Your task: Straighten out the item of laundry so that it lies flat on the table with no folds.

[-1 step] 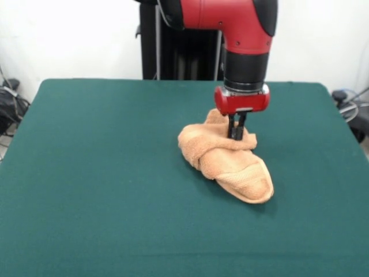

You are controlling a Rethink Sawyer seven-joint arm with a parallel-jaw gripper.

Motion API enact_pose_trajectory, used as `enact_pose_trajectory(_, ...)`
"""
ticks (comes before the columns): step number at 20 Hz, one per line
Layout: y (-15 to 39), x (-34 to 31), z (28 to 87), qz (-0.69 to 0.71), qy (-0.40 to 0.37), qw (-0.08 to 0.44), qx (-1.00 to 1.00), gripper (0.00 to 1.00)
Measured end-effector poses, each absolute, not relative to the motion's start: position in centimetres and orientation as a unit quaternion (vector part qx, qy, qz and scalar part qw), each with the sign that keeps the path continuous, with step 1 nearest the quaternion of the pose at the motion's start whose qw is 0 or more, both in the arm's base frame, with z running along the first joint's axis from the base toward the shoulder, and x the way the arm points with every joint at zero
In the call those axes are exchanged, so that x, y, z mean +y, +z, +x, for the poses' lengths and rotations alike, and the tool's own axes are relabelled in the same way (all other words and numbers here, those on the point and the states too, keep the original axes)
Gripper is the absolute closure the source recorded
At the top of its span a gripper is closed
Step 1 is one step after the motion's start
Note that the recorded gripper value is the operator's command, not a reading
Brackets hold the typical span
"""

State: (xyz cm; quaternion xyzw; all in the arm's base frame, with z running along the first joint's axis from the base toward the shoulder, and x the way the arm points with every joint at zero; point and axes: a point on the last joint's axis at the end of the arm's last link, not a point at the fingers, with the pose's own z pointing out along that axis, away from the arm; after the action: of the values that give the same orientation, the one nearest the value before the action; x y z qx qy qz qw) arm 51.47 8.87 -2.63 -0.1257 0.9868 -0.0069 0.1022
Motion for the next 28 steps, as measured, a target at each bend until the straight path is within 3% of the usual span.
enact_pose_trajectory(28, -3.63, 9.07, 51.73, -0.133, -0.014, 0.111, 0.985, 1.0)
